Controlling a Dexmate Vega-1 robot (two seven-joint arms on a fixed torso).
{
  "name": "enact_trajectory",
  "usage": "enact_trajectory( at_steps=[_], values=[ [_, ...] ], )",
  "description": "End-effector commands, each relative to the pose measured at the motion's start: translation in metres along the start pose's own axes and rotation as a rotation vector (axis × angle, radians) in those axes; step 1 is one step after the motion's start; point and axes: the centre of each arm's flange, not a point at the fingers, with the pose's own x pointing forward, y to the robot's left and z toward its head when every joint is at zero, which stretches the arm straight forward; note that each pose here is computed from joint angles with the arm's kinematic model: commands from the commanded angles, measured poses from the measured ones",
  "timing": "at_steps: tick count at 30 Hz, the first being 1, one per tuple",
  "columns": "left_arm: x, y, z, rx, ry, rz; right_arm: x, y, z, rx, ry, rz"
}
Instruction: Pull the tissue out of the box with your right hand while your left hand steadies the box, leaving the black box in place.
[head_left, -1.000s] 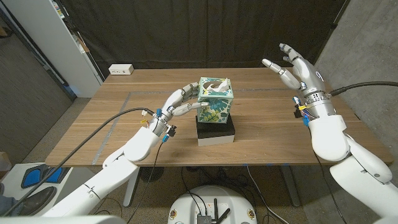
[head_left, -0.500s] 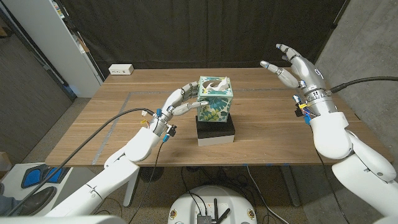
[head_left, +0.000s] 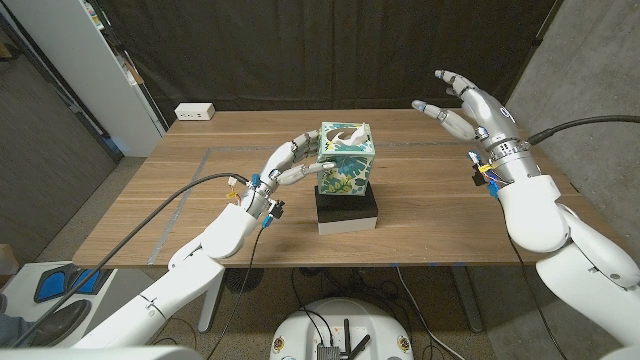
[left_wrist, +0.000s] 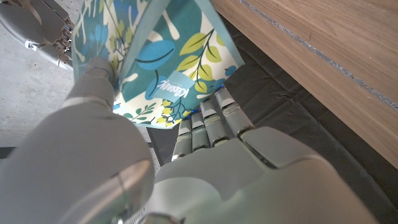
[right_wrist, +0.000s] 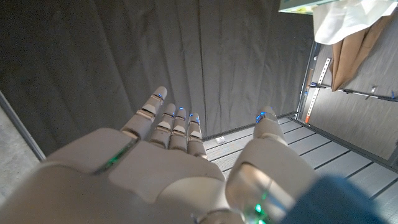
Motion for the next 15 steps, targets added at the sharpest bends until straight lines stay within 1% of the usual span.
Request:
enact_trajectory(
  at_steps=[1, 4, 5, 15],
  values=[
    [0.001, -0.001, 0.000, -0.004, 0.002, -0.002, 0.009, 0.003, 0.011, 0.013, -0.079, 0.044],
    [0.001, -0.001, 0.000, 0.005, 0.001, -0.001, 0.011, 0.004, 0.014, 0.008, -0.094, 0.053],
    [0.002, -0.001, 0.000, -0.002, 0.000, -0.004, 0.013, 0.004, 0.015, 0.016, -0.103, 0.069],
    [0.003, -0.003, 0.001, 0.006, 0.000, -0.009, 0.022, 0.007, 0.023, 0.027, -0.157, 0.098]
  ],
)
